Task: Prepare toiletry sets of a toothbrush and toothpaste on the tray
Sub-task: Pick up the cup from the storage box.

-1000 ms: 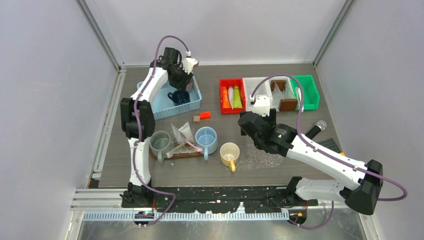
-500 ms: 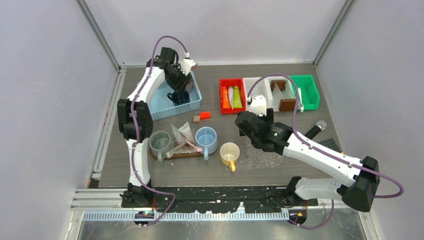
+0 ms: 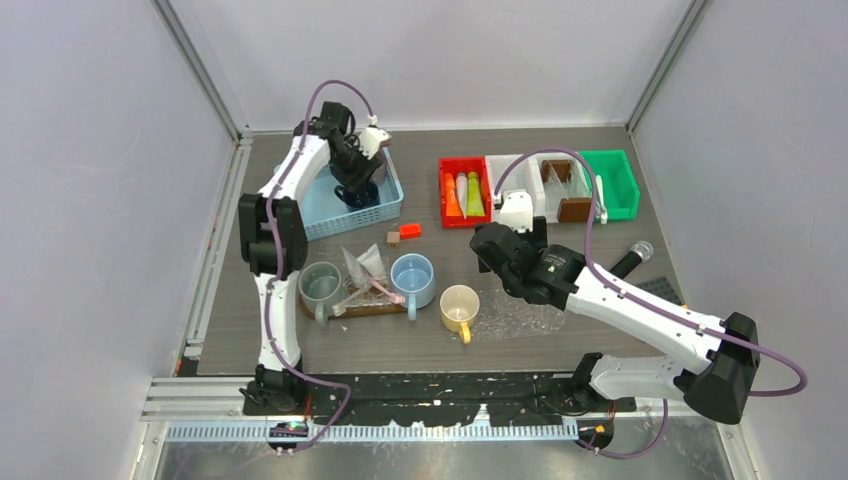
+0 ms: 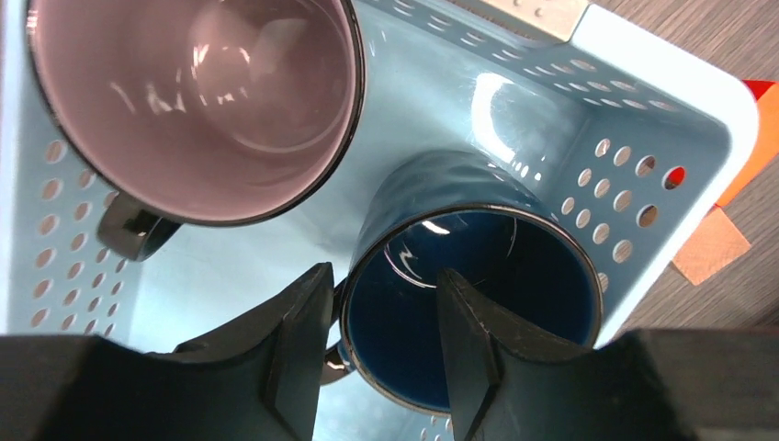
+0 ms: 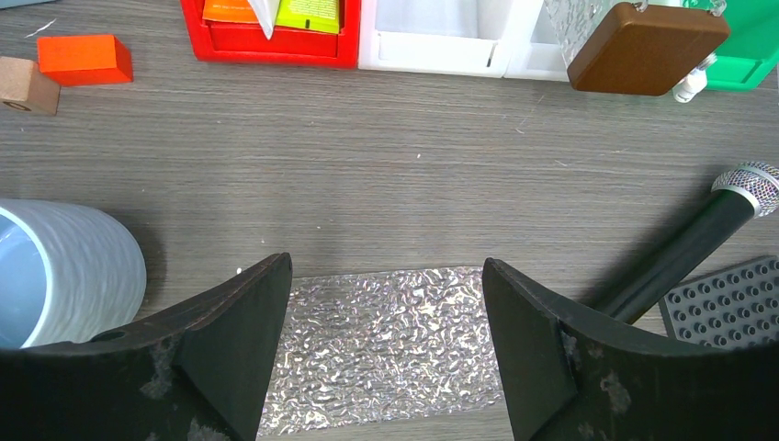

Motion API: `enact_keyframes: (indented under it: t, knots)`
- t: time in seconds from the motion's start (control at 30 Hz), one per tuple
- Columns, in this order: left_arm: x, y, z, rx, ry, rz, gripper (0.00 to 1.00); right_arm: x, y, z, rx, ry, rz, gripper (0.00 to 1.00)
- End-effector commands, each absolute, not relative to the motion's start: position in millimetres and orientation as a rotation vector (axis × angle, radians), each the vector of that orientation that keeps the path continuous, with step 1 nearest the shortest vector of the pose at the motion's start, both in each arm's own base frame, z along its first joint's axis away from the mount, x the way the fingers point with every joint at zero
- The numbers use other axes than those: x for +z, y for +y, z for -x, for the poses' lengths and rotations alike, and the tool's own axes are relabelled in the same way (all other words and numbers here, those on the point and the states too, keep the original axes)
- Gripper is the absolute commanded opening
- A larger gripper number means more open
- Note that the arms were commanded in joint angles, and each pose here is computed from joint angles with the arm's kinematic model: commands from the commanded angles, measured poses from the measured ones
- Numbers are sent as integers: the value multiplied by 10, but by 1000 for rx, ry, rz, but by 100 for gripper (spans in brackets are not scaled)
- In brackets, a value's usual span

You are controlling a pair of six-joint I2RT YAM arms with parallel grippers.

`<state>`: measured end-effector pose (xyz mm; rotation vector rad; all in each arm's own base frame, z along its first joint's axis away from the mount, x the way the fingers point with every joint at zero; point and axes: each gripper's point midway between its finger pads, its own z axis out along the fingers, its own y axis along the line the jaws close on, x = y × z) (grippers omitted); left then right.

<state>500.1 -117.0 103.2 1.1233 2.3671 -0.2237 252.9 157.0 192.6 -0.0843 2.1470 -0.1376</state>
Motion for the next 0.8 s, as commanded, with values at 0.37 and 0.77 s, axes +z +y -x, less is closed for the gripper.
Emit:
enact_keyframes:
  t: [0.37, 0.77]
  knots:
    - [1199, -1204, -5001, -259, 2337, -1122, 16, 2126, 1734, -2592, -27, 2117, 58, 84]
    - [2259, -1290, -4970, -281, 2204, -755, 0, 2357, 1841, -2684, 24, 2090, -37, 100]
